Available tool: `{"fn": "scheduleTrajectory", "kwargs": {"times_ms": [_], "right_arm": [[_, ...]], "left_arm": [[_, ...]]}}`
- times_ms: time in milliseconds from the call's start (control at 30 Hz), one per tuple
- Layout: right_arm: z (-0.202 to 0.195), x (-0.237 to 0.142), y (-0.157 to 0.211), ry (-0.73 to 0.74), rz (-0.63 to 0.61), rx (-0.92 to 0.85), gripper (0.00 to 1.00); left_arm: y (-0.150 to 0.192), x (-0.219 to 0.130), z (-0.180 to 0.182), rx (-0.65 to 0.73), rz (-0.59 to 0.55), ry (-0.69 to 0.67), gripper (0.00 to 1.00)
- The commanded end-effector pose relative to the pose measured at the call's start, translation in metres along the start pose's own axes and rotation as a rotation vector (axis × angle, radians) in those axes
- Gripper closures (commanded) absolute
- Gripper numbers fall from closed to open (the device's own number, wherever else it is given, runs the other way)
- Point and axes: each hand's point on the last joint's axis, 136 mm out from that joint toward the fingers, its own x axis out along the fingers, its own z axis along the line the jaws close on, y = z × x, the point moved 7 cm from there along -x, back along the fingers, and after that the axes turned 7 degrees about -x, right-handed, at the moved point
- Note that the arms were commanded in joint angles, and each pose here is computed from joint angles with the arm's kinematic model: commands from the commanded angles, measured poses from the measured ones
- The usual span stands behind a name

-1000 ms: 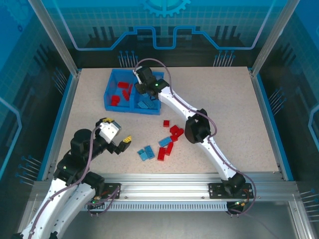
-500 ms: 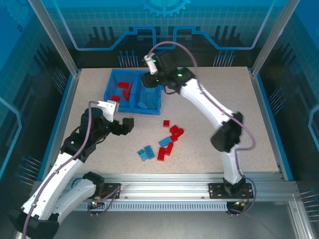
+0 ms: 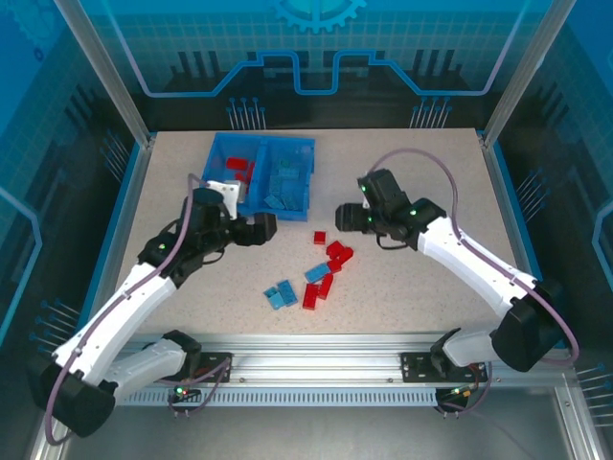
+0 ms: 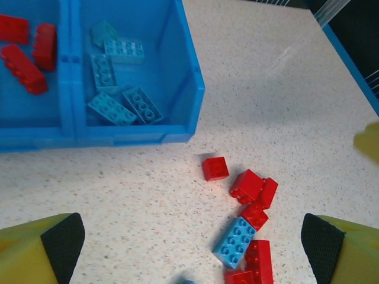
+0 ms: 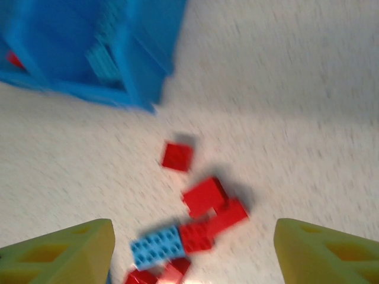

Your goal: Sort the legos into containers by color

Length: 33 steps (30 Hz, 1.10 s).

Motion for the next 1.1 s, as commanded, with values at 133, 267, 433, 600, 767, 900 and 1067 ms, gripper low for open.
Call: {"fn": "scheduleTrajectory", "kwargs": {"times_ms": [133, 267, 433, 600, 767, 900, 1067], "right_arm": [[-0.024, -0.014, 0.022, 0.053, 0.016, 0.152, 0.17], [-0.033, -0.024, 0.03, 0.073, 0.01, 0.165, 0.09], [-0.046, -0.039, 0.038, 0.089, -0.014, 0.2, 0.03], [-0.051, -0.049, 0.042, 0.078, -0.039, 0.215, 0.02], [-0.052, -0.052, 0.045, 0.077, -0.039, 0.226, 0.02], [-0.052, -0.051, 0.048, 0.069, -0.035, 0.234, 0.02], [-0.05, -0.053, 0.047, 0.056, -0.031, 0.229, 0.02]], "left_arm": [[0.015, 0.074, -0.036, -0.201, 0.091, -0.177, 0.11], [0.036, 0.133, -0.047, -0.219, 0.192, -0.259, 0.15], [0.047, 0.183, -0.046, -0.178, 0.281, -0.351, 0.18], [0.064, 0.216, -0.038, -0.151, 0.355, -0.41, 0.23], [0.077, 0.239, -0.033, -0.147, 0.393, -0.431, 0.35], [0.083, 0.249, -0.034, -0.136, 0.424, -0.419, 0.43], [0.091, 0.254, -0.03, -0.136, 0.449, -0.427, 0.52]]}}
